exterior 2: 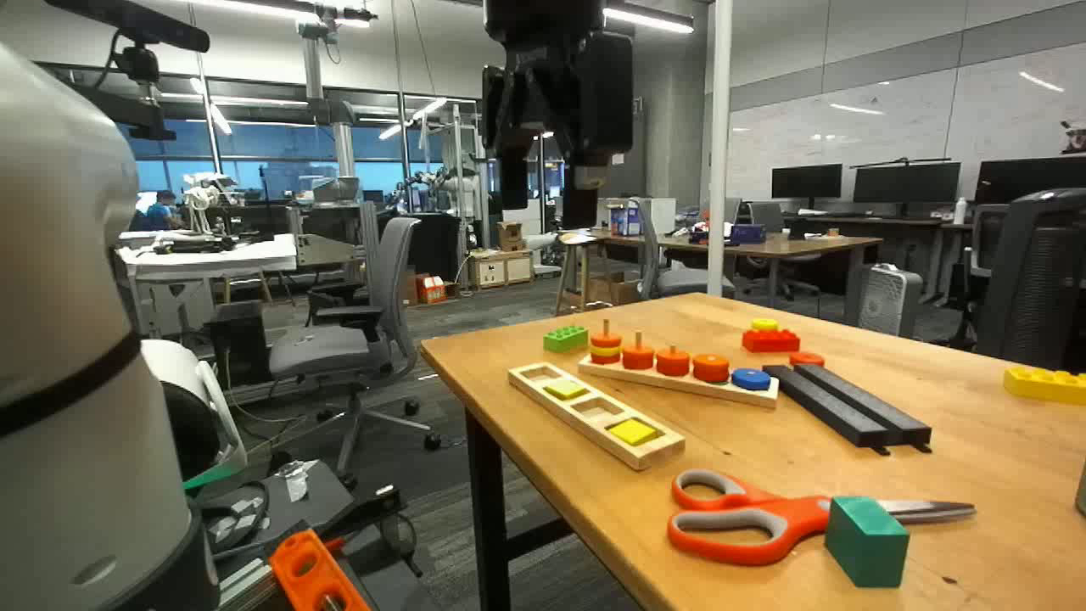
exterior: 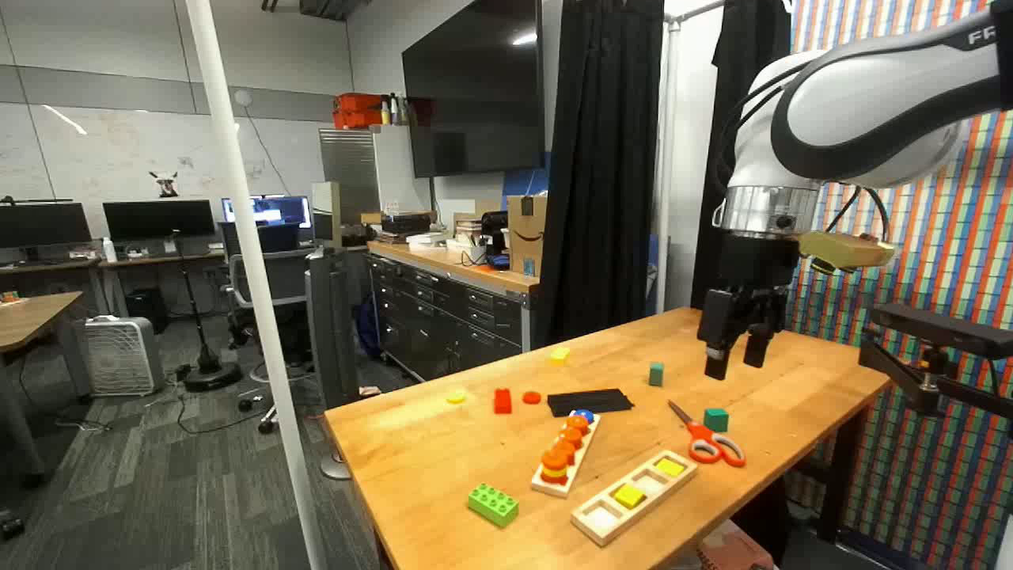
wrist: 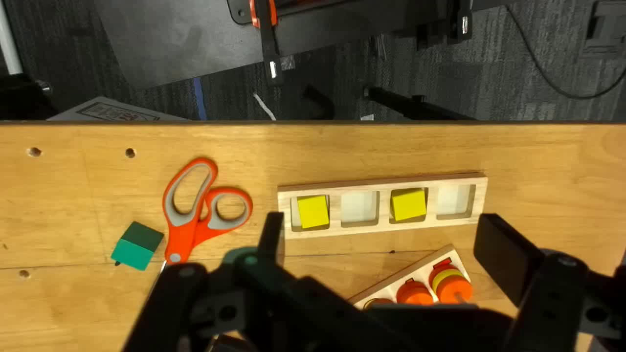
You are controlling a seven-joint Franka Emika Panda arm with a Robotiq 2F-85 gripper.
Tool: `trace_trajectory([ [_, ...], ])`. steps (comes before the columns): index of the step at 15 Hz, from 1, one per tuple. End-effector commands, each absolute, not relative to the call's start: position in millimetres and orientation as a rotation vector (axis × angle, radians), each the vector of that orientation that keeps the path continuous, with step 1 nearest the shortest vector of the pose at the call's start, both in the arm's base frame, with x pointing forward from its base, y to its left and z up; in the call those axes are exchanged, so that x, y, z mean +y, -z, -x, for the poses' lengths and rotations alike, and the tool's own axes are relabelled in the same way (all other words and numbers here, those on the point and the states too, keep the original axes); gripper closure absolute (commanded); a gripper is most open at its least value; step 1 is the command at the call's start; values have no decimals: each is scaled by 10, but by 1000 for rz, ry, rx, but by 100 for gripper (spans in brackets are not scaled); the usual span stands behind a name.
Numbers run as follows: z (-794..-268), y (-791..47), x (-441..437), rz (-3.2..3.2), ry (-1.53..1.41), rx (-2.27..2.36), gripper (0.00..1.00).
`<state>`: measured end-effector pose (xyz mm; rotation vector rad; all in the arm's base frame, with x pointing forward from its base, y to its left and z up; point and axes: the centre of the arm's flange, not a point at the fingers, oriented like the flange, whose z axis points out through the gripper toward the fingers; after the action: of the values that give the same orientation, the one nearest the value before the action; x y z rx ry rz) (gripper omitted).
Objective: Put the green block on the square compartment on the box
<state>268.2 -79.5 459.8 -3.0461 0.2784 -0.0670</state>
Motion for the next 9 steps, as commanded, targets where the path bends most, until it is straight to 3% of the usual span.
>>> trace_trajectory([
  [1, -2682, -4598, -795, 3046, 67, 278, 0],
  [6, -2682, -4598, -795, 3046, 67, 278, 0],
  [9, -2808, -4488, -914, 3034, 72, 550, 0],
])
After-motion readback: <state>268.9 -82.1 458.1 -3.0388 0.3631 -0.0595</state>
